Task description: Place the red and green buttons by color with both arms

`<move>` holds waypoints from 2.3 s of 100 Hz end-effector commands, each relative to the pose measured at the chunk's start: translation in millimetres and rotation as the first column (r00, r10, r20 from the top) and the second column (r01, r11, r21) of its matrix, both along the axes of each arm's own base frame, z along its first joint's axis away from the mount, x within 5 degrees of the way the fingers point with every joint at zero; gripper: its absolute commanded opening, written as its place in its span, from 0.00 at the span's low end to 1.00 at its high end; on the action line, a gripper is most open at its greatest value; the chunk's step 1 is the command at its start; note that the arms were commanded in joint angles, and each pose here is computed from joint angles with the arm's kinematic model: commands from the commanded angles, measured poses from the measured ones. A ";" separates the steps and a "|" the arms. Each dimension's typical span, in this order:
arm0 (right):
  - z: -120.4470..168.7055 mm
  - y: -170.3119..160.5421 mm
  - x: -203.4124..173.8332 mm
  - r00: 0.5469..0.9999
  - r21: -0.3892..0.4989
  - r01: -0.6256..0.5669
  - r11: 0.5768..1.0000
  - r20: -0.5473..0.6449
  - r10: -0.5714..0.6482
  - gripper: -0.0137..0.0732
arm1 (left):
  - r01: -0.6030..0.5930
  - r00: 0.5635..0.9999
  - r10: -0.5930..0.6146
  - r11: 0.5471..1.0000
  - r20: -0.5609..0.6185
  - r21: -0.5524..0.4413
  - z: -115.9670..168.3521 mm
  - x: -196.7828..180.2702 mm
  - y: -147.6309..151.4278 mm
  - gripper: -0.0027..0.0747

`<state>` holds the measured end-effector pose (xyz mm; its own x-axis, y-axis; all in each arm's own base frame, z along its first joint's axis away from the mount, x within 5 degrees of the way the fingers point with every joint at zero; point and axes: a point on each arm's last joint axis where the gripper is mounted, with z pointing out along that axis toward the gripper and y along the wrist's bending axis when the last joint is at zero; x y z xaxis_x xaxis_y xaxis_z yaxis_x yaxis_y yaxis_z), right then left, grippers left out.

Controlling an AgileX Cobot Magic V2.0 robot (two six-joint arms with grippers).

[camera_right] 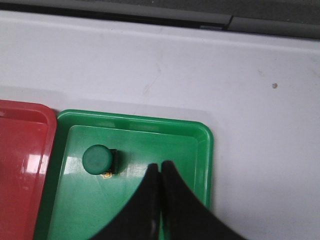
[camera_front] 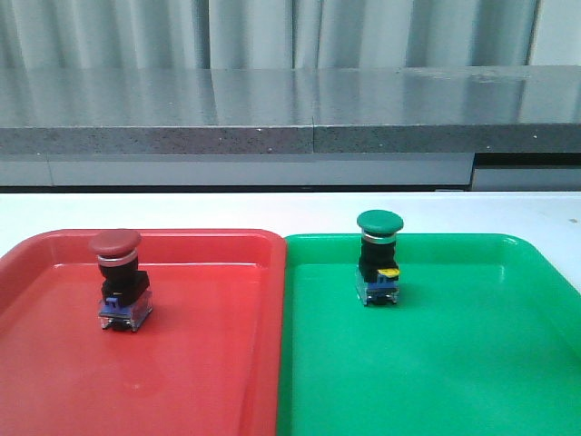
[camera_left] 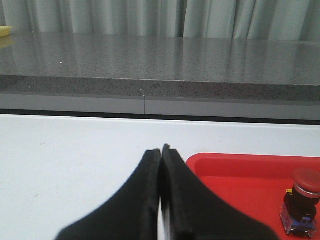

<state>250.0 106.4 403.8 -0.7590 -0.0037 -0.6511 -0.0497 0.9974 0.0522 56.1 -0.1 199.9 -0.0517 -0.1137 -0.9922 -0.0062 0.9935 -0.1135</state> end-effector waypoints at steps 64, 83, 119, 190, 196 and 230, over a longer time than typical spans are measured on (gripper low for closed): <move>-6.2 -82.2 -82.7 0.954 0.086 0.170 0.982 0.234 -0.186 0.09 | -0.002 0.995 0.003 1.000 0.099 -0.009 4.8 -2.0 0.2 0.01; -9.5 -89.6 -109.1 0.897 0.125 0.115 0.986 0.414 -0.157 0.08 | -0.002 0.995 0.003 1.000 0.099 -0.009 4.8 -2.0 0.2 0.01; -31.0 -100.5 -150.2 0.737 0.110 0.029 0.994 0.669 -0.096 0.08 | -0.002 0.995 0.003 1.000 0.099 -0.009 4.8 -2.0 0.2 0.01; -143.7 -104.9 -208.3 0.401 -0.040 0.058 0.998 0.916 0.013 0.08 | -0.002 0.995 0.003 1.000 0.099 -0.009 4.8 -2.0 0.2 0.01; -154.5 -104.6 -204.0 0.408 -0.020 0.049 0.999 0.913 -0.002 0.08 | -0.002 0.995 0.003 1.000 0.096 -0.009 4.6 -1.9 0.2 0.01; -184.7 -104.8 -196.9 0.496 0.035 0.040 0.999 0.867 -0.050 0.08 | -0.002 0.995 0.003 1.000 0.096 -0.009 4.6 -1.9 0.2 0.01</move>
<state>55.9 1.8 210.6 0.1342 0.0352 -0.9903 -0.0363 0.9989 0.0306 56.1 -0.1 199.7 -0.0537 -0.1137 -0.9921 -0.0064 0.9935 -0.1135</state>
